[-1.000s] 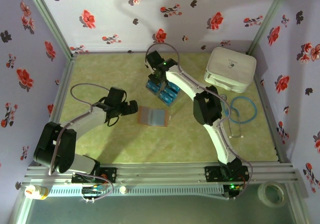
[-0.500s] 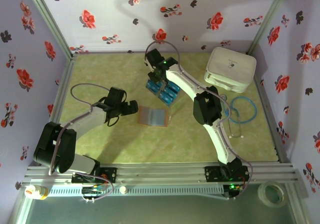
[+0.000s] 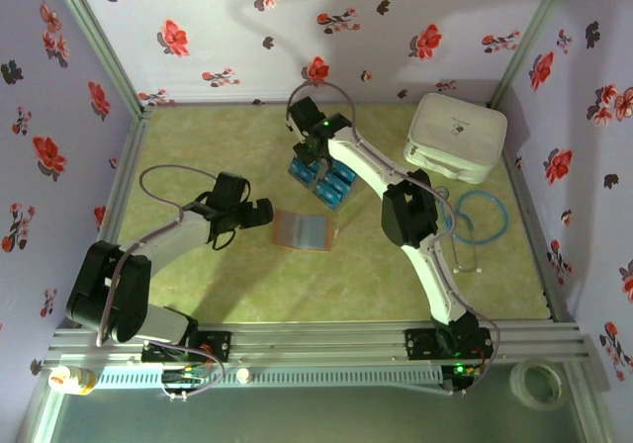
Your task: Put the credit cards into the card holder
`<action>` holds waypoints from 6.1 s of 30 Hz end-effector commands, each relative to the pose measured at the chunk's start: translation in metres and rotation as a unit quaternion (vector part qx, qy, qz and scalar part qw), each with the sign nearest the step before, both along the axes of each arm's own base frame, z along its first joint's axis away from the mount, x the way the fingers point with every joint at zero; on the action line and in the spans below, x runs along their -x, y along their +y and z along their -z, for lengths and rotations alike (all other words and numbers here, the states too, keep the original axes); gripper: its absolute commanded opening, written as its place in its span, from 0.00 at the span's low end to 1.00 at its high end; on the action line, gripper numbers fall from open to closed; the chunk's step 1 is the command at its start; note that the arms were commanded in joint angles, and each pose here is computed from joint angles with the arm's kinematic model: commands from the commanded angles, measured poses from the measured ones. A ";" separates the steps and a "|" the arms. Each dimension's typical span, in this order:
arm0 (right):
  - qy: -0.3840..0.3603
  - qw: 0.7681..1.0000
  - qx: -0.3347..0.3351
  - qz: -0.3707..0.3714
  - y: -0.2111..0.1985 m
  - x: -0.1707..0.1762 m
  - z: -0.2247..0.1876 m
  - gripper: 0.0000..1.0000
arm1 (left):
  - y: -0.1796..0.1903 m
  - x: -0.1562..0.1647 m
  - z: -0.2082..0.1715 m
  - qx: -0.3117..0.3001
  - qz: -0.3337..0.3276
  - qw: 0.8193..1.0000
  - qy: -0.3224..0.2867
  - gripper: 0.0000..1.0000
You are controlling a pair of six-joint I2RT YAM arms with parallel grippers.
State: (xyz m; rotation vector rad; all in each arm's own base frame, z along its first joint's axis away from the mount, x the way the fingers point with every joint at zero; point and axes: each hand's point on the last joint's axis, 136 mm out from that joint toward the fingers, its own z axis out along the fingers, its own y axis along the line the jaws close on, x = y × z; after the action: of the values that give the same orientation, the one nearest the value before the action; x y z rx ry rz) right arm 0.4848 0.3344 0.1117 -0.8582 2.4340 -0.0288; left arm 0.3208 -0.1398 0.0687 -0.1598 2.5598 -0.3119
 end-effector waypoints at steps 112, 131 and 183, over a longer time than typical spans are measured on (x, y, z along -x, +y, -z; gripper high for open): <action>0.183 0.888 -0.357 0.226 -0.050 0.200 0.081 0.00 | -0.038 0.020 -0.011 -0.147 0.114 0.982 -0.039 1.00; 0.189 0.896 -0.346 0.205 -0.046 0.193 0.077 0.00 | -0.042 0.030 0.014 -0.176 0.150 0.973 -0.015 1.00; 0.149 0.803 -0.537 0.213 -0.007 0.187 0.053 0.00 | -0.012 0.050 0.049 -0.200 0.099 0.975 0.019 1.00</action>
State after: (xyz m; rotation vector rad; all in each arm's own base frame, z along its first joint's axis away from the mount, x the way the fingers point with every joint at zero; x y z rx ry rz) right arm 0.2978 0.3258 0.0595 0.2134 2.3055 1.2654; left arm 0.2770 -0.1621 0.0272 0.2612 2.6086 0.0828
